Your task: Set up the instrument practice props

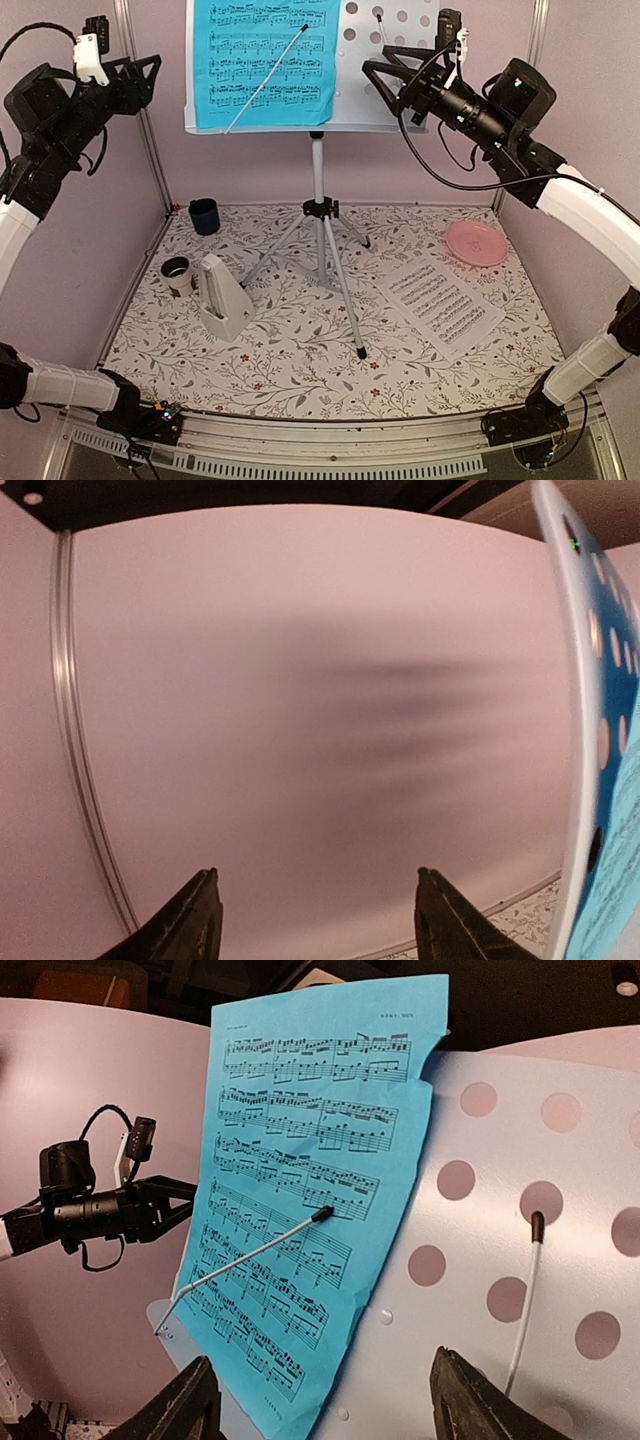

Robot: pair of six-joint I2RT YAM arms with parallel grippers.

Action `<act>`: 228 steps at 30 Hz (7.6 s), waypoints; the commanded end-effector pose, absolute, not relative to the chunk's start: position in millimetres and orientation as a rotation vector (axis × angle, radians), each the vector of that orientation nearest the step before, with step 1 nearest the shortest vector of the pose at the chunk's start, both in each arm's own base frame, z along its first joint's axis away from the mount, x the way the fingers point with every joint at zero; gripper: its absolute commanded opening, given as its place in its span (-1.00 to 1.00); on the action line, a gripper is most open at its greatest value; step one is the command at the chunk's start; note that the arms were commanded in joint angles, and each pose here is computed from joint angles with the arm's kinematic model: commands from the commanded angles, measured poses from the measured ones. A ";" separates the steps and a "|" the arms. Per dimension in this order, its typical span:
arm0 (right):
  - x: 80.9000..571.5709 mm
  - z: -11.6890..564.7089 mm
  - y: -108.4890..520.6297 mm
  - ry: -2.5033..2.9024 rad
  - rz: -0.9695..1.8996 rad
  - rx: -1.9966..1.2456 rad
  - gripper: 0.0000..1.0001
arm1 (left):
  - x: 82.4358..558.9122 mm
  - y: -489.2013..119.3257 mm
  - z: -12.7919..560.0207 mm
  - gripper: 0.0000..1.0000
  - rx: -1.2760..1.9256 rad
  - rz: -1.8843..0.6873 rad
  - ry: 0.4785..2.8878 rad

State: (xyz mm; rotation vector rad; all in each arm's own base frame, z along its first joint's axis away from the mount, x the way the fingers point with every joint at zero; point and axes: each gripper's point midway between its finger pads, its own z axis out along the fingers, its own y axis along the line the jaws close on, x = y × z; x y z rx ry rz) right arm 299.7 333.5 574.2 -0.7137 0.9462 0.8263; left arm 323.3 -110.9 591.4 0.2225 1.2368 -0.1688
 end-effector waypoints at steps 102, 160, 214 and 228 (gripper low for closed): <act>322.1 127.5 398.9 2.041 1.173 -0.600 0.09 | 454.6 -289.7 162.2 -0.29 1.076 -0.340 1.965; 383.5 20.3 282.1 2.356 -0.285 -0.529 0.31 | 390.4 -272.3 314.5 0.61 0.719 -0.434 1.563; 255.2 282.9 303.3 1.861 0.630 -0.958 -1.00 | 248.0 -341.1 307.4 0.68 1.236 -0.719 1.296; 316.9 204.7 237.1 2.238 0.534 -0.458 -0.12 | 236.0 -393.2 267.0 0.62 1.285 -0.791 1.369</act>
